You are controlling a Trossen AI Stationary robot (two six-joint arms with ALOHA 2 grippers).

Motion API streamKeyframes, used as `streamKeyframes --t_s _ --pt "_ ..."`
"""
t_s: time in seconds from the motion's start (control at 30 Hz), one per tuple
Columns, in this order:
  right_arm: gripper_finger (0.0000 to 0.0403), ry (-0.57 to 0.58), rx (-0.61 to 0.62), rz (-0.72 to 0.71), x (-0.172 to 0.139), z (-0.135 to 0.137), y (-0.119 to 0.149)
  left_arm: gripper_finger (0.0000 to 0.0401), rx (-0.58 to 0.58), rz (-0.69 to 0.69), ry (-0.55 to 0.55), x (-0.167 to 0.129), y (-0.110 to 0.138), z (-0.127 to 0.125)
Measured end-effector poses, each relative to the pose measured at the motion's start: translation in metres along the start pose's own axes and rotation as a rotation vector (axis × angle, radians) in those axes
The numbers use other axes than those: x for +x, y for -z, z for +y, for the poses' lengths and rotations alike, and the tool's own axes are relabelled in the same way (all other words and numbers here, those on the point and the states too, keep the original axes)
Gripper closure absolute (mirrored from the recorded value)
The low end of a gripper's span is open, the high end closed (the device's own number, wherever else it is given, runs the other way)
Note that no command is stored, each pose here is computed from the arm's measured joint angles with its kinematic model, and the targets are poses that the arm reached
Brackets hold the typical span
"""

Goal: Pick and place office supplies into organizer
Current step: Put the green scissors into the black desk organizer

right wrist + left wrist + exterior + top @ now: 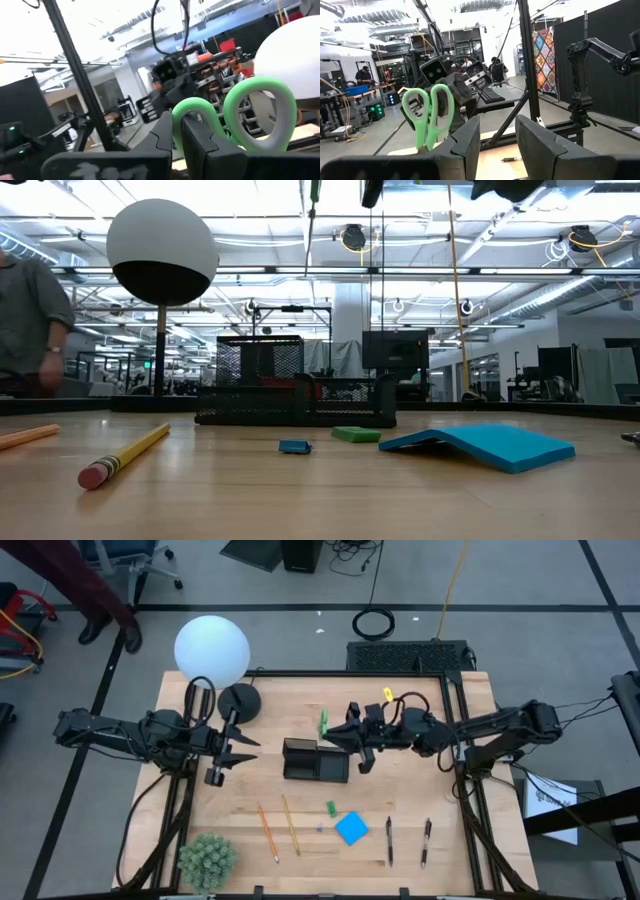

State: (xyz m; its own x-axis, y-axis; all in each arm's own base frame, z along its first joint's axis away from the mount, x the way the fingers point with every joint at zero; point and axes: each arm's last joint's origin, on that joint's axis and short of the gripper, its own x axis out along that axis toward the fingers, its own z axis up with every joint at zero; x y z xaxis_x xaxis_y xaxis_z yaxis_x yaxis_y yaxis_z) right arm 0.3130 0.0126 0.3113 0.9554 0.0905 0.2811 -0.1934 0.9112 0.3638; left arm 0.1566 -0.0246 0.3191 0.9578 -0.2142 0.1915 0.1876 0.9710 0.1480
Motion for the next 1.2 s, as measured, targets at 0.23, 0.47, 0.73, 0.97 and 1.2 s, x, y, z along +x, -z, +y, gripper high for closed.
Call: streamKeyframes --t_s 0.23,0.47,0.73,0.97,1.2 --pt "0.0394 -0.034 0.035 -0.045 0.005 0.0 0.012 0.027 -0.001 0.001 0.0 0.0 0.0 0.0" --pt "0.0394 -0.025 0.081 -0.035 0.012 -0.01 0.031 0.027 -0.002 0.001 0.0 0.0 0.0 0.0" --pt "0.0394 -0.021 0.108 -0.024 0.016 -0.016 0.044 0.027 -0.003 0.002 0.0 0.0 0.0 0.0" --pt "0.0394 -0.001 0.147 0.008 0.02 -0.026 0.063 0.027 -0.003 0.004 0.001 0.0 0.0 0.0" --pt "0.0394 0.024 0.165 0.02 0.022 -0.038 0.073 0.027 -0.003 0.006 0.001 0.0 0.001 0.0"
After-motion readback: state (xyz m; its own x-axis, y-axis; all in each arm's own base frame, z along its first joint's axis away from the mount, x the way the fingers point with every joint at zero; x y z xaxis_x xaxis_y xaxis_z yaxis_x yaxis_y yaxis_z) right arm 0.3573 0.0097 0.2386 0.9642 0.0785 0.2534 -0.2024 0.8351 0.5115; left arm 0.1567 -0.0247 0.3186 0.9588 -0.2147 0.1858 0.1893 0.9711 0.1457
